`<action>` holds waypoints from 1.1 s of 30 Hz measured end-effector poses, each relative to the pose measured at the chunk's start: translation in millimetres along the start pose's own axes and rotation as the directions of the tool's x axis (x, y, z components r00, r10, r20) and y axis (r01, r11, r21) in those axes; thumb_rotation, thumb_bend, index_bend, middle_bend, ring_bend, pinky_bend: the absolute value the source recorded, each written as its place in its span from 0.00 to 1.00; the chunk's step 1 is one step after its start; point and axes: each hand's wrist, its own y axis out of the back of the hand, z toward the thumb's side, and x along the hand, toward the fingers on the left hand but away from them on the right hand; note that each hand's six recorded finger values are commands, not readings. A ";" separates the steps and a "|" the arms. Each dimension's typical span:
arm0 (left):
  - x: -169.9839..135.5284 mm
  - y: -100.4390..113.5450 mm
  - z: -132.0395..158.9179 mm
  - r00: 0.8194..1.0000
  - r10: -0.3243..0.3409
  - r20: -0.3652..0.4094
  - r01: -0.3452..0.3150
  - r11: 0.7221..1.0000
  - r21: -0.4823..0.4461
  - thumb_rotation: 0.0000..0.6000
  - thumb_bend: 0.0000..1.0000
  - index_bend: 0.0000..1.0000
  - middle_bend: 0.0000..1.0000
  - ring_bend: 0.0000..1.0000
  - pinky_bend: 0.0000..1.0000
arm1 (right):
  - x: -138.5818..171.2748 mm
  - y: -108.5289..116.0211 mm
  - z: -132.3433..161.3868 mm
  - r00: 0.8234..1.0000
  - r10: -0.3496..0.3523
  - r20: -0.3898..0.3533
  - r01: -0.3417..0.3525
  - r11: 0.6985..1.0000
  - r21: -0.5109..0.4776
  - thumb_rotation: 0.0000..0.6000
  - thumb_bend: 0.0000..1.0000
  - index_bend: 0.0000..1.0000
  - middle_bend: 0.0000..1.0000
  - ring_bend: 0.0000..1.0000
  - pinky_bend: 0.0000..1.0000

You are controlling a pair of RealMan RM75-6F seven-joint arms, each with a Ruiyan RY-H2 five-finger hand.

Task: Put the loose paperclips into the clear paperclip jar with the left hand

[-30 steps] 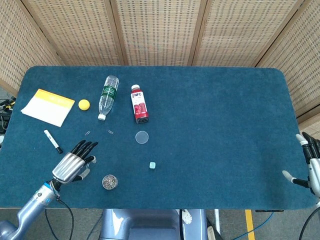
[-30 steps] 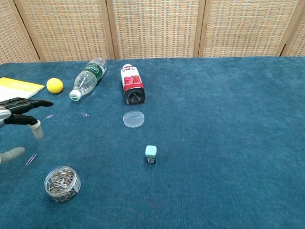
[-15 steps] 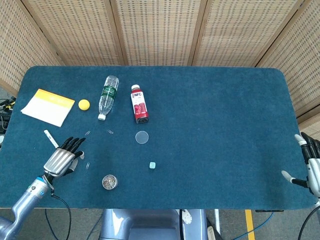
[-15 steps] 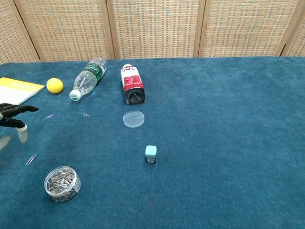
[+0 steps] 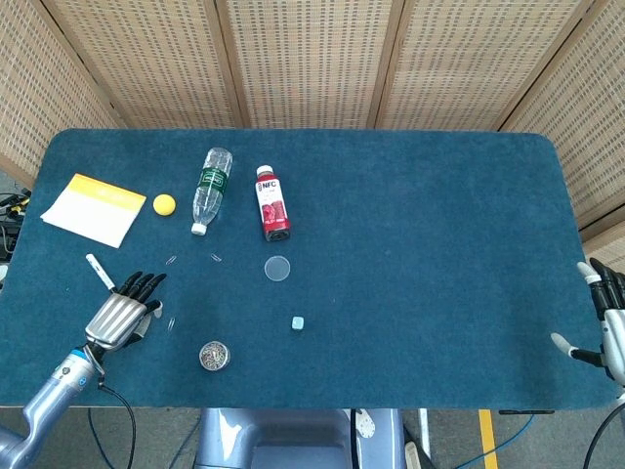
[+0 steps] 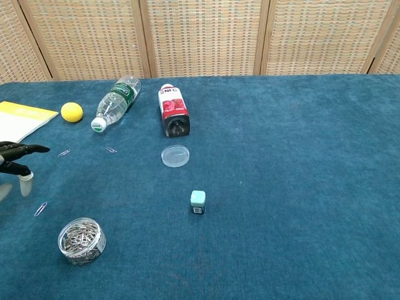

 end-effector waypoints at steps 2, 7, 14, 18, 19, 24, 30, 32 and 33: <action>2.9 -1.4 4.5 1.000 -0.001 0.010 0.001 1.000 0.000 1.00 0.70 0.47 0.00 0.00 0.00 | 0.0 -0.2 -0.2 1.000 0.000 0.001 0.000 1.000 0.001 1.00 0.00 0.01 0.00 0.00 0.00; 8.6 -4.3 14.1 0.999 -0.004 0.032 0.004 1.000 0.008 1.00 0.70 0.47 0.00 0.00 0.00 | -0.4 -0.5 -0.1 1.000 0.001 0.001 -0.001 1.000 0.003 1.00 0.00 0.01 0.00 0.00 0.00; 14.5 -12.5 24.7 0.999 -0.025 0.043 0.024 0.999 0.025 1.00 0.71 0.47 0.00 0.00 0.00 | -0.5 -0.1 -1.0 1.000 0.000 0.003 0.000 1.000 0.000 1.00 0.00 0.01 0.00 0.00 0.00; 14.6 -15.8 21.5 0.999 -0.040 0.024 0.039 0.999 0.035 1.00 0.71 0.47 0.00 0.00 0.00 | -0.7 0.2 -1.3 1.000 0.000 0.002 0.000 1.000 -0.001 1.00 0.00 0.01 0.00 0.00 0.00; 14.4 -16.3 20.6 0.999 -0.044 0.020 0.044 0.998 0.035 1.00 0.71 0.47 0.00 0.00 0.00 | -0.6 0.2 -1.3 1.000 0.000 0.002 0.000 1.000 -0.001 1.00 0.00 0.01 0.00 0.00 0.00; 12.1 -16.6 11.9 0.998 -0.059 -0.008 0.059 0.997 0.047 1.00 0.71 0.47 0.00 0.00 0.00 | -0.1 0.5 -0.6 1.000 -0.002 0.001 0.002 1.000 -0.002 1.00 0.00 0.01 0.00 0.00 0.00; 4.4 -12.1 -0.9 0.998 -0.056 -0.037 0.058 0.997 0.052 1.00 0.71 0.47 0.00 0.00 0.00 | -0.1 0.4 -0.6 1.000 -0.002 0.001 0.002 1.000 -0.001 1.00 0.00 0.01 0.00 0.00 0.00; 2.1 -10.6 -3.5 0.998 -0.054 -0.042 0.056 0.997 0.051 1.00 0.71 0.47 0.00 0.00 0.00 | -0.1 0.4 -0.5 1.000 -0.002 0.001 0.002 1.000 -0.001 1.00 0.00 0.01 0.00 0.00 0.00; 0.2 -9.2 -5.7 0.998 -0.050 -0.046 0.052 0.997 0.050 1.00 0.71 0.47 0.00 0.00 0.00 | -0.1 0.5 -0.6 1.000 -0.002 0.001 0.002 1.000 -0.001 1.00 0.00 0.01 0.00 0.00 0.00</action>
